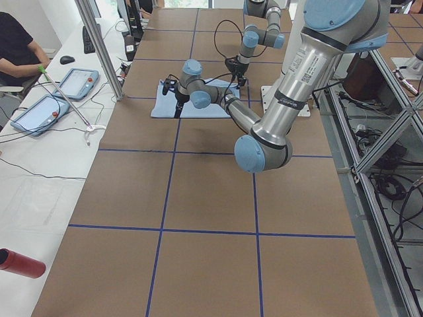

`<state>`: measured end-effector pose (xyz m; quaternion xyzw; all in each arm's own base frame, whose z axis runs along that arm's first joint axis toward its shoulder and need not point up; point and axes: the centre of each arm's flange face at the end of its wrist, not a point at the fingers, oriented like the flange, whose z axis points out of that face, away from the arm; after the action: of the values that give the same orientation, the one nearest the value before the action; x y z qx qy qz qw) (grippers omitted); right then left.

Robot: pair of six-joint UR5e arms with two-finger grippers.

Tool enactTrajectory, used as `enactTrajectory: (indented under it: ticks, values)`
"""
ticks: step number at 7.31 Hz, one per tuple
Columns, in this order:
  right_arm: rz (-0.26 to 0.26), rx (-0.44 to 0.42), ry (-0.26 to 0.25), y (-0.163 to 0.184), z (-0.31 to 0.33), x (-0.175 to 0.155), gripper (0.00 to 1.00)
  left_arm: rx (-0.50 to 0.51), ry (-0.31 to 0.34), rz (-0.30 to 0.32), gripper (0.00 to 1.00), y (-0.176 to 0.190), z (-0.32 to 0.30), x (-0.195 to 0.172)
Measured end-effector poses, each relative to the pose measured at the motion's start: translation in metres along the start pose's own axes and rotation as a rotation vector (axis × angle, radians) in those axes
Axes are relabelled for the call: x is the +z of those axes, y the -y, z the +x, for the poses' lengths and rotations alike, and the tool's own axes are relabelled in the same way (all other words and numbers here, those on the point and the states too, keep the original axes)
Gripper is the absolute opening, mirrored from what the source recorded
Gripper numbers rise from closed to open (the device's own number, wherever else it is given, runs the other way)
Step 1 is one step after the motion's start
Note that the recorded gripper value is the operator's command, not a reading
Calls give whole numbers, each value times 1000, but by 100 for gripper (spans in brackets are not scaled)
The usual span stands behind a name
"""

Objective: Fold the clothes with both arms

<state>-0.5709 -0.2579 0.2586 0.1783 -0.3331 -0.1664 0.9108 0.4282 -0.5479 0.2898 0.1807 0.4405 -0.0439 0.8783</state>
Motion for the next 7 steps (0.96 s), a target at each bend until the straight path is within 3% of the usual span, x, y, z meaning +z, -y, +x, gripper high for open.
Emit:
enactTrajectory:
  ticks: [2,5,7]
  values:
    - [-5,-84,-16,-6,-2,2,41,0,0,-1,100,-1,1,0]
    - [-7,-114,-26,-11,-5,3,33,1,2,-5,100,-2,0,2]
    - [-6,-118,-26,-12,-7,3,10,2,2,-6,100,-3,0,3]
